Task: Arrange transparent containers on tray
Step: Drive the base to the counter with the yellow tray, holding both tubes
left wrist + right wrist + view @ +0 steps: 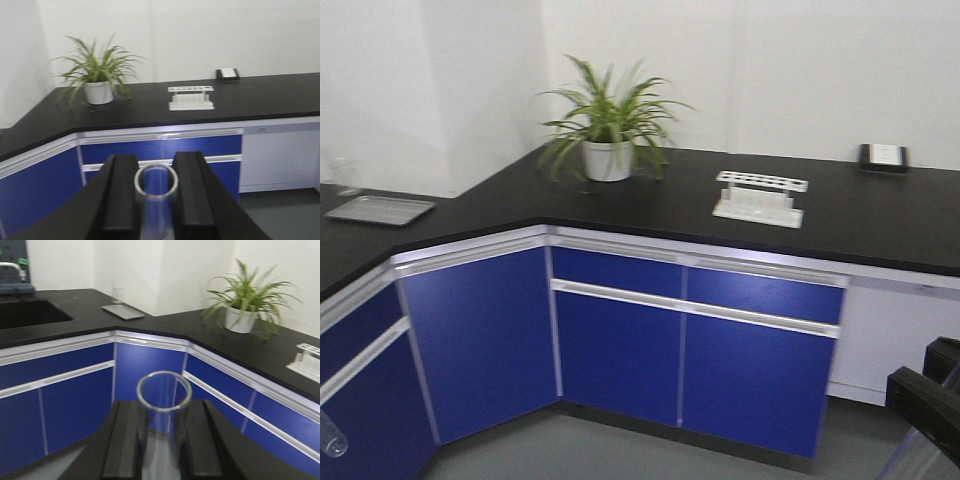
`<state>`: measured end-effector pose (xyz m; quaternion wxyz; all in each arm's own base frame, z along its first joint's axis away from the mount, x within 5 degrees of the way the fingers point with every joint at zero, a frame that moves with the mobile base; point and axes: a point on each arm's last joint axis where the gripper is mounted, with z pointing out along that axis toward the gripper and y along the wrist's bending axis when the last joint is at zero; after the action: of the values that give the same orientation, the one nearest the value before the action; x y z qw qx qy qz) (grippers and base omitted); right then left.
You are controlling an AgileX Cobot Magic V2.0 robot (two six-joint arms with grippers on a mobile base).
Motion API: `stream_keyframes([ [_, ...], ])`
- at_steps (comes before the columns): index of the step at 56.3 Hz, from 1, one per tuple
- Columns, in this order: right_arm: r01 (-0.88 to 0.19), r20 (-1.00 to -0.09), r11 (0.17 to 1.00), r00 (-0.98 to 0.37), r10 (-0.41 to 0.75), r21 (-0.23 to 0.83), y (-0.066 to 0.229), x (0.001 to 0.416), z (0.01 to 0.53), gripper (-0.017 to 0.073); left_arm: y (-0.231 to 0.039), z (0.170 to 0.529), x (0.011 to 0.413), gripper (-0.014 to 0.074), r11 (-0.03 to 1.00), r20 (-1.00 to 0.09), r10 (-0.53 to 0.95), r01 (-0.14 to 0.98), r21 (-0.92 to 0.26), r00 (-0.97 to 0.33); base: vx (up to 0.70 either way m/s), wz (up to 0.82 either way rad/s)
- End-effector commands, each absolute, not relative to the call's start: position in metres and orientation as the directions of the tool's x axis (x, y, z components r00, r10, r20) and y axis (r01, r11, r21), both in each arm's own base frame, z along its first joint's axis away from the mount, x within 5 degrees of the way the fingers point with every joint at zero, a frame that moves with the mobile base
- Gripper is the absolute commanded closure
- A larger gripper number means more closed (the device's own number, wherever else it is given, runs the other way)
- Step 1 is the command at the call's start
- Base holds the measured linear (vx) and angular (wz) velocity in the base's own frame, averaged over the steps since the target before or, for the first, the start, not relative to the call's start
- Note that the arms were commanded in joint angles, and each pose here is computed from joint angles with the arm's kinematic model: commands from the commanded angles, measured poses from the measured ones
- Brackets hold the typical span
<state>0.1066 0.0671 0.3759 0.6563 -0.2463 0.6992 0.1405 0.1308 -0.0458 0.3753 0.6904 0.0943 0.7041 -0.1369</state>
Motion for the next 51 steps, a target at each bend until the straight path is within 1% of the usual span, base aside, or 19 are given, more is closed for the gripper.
stream_keyframes([
  [1,-0.519,-0.990,0.843,0.083,-0.117,-0.143,0.0666,0.1057,0.3921,0.0571,-0.0475,0.3928,0.1289,0.0483,0.935,-0.993,-0.097,0.349,-0.067,0.071,-0.06,0.50],
  [25,-0.519,-0.990,0.843,0.083,-0.117,-0.143,0.0666,0.1057,0.3921,0.0571,-0.0475,0.3928,0.1289,0.0483,0.935,-0.993,-0.097,0.349,-0.067,0.071,-0.01,0.61],
  [51,-0.519,-0.990,0.843,0.083,-0.117,-0.143,0.0666,0.1057,0.3921,0.0571,-0.0474,0.3930,0.1286,0.0483,0.935,-0.993,-0.098,0.349,-0.067,0.073,0.07,0.67],
])
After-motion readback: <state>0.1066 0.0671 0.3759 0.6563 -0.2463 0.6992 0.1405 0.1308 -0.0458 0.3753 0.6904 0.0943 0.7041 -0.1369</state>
